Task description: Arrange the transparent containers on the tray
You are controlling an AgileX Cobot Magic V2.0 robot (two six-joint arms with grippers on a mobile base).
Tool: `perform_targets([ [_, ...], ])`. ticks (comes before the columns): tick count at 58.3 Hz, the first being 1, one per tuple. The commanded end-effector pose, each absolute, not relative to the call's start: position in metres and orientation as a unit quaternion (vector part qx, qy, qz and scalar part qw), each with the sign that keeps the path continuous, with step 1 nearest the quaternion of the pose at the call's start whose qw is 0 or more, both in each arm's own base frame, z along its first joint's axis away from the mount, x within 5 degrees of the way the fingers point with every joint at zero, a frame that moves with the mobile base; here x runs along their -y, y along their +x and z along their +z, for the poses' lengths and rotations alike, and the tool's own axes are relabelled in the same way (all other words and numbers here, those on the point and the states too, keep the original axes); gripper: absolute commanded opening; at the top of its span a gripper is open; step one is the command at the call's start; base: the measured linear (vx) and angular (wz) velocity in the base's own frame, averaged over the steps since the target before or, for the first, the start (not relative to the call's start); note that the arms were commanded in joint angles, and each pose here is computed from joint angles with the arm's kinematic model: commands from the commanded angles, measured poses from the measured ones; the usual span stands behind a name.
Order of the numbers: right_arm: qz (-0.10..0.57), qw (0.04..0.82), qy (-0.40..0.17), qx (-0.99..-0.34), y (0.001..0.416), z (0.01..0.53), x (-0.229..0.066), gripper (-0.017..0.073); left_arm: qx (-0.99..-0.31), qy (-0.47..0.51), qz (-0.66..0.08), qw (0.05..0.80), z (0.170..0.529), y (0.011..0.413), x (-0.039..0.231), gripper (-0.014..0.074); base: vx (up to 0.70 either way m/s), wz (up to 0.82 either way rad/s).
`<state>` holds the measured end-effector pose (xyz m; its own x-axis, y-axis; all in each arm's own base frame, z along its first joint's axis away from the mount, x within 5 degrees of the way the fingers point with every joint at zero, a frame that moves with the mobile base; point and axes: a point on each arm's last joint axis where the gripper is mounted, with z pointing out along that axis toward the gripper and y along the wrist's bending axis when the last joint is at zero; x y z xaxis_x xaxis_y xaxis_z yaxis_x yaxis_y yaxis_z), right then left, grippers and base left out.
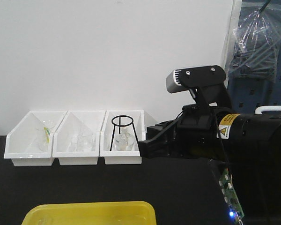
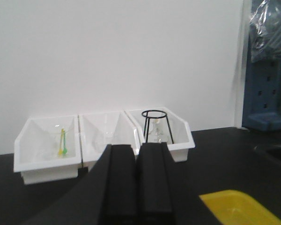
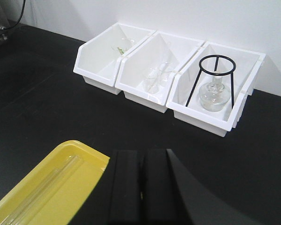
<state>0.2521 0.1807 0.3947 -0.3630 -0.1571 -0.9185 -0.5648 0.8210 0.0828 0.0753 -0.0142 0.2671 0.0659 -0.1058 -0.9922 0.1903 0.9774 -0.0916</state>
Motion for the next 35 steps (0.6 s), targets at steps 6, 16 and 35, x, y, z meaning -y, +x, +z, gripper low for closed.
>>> perform_targets([
  [6, 0.211, 0.573, -0.216, -0.762, 0.246, 0.422, -0.175, 0.0104, -0.663, -0.028, -0.09, 0.743, 0.229, 0.06, 0.005, -0.0008, 0.0, 0.0],
  [16, 0.211, 0.573, -0.216, -0.762, 0.246, 0.422, -0.175, 0.0104, -0.672, -0.084, -0.059, 0.733, 0.196, 0.056, -0.002, -0.0008, 0.0, 0.0],
  [35, 0.211, 0.573, -0.216, -0.762, 0.246, 0.422, -0.175, 0.0104, -0.676, -0.087, -0.056, 0.73, 0.195, 0.056, -0.003, -0.0008, 0.0, 0.0],
])
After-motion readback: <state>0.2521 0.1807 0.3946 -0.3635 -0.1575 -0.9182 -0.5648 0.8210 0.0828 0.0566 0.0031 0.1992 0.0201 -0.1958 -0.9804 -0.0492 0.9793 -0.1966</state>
